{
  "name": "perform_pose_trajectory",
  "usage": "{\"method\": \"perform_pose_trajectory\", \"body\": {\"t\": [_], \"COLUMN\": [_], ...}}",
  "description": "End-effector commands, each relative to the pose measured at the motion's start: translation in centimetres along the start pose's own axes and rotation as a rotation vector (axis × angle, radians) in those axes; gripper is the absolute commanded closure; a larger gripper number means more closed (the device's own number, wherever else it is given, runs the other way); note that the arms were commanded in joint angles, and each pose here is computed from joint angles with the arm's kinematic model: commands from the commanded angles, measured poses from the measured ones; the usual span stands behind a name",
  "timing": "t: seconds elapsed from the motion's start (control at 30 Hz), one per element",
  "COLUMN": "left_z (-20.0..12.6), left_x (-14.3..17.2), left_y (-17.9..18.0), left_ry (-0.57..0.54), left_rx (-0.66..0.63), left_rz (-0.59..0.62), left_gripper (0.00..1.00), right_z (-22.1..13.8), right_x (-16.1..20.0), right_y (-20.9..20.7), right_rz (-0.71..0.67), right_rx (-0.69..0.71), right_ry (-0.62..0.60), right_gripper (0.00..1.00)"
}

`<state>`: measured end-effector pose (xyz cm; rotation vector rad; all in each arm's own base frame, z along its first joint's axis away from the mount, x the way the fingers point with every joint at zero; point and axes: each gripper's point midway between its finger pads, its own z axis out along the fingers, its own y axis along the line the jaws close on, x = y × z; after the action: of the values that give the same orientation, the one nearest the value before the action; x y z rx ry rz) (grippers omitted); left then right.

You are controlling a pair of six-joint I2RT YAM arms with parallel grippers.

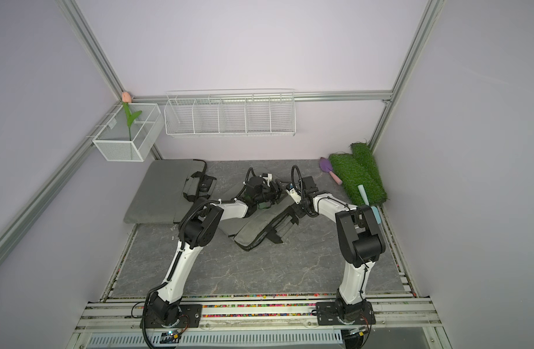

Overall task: Put the mouse into the laptop bag
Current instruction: Zip the zipper on the zippered laptop bag.

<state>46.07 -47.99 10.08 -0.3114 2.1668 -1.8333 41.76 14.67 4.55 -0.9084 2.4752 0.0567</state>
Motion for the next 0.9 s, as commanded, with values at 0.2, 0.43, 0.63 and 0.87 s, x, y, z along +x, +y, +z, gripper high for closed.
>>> {"method": "perform_pose_trajectory", "body": {"t": [0.2, 0.43, 0.63, 0.87], "left_z": [5.8, 6.2, 6.3, 6.2], "left_x": [3.4, 3.5, 3.5, 3.7], "left_y": [5.6, 7.3, 7.8, 8.4], "left_ry": [0.099, 0.096, 0.099, 0.108], "left_rx": [-0.023, -0.111, -0.125, -0.144], "left_rz": [-0.070, -0.040, -0.034, -0.038], "left_gripper": [0.29, 0.29, 0.29, 0.30], "right_z": [0.1, -0.4, -3.2, -3.2], "right_x": [-1.9, -1.5, -1.1, 1.6], "right_y": [4.2, 7.3, 11.1, 14.2], "right_rz": [-0.105, -0.067, -0.016, 0.136], "right_rx": [-0.007, 0.000, -0.045, -0.178], "right_ry": [-0.011, 0.073, 0.033, -0.055], "right_gripper": [0.93, 0.93, 0.93, 0.93]}}
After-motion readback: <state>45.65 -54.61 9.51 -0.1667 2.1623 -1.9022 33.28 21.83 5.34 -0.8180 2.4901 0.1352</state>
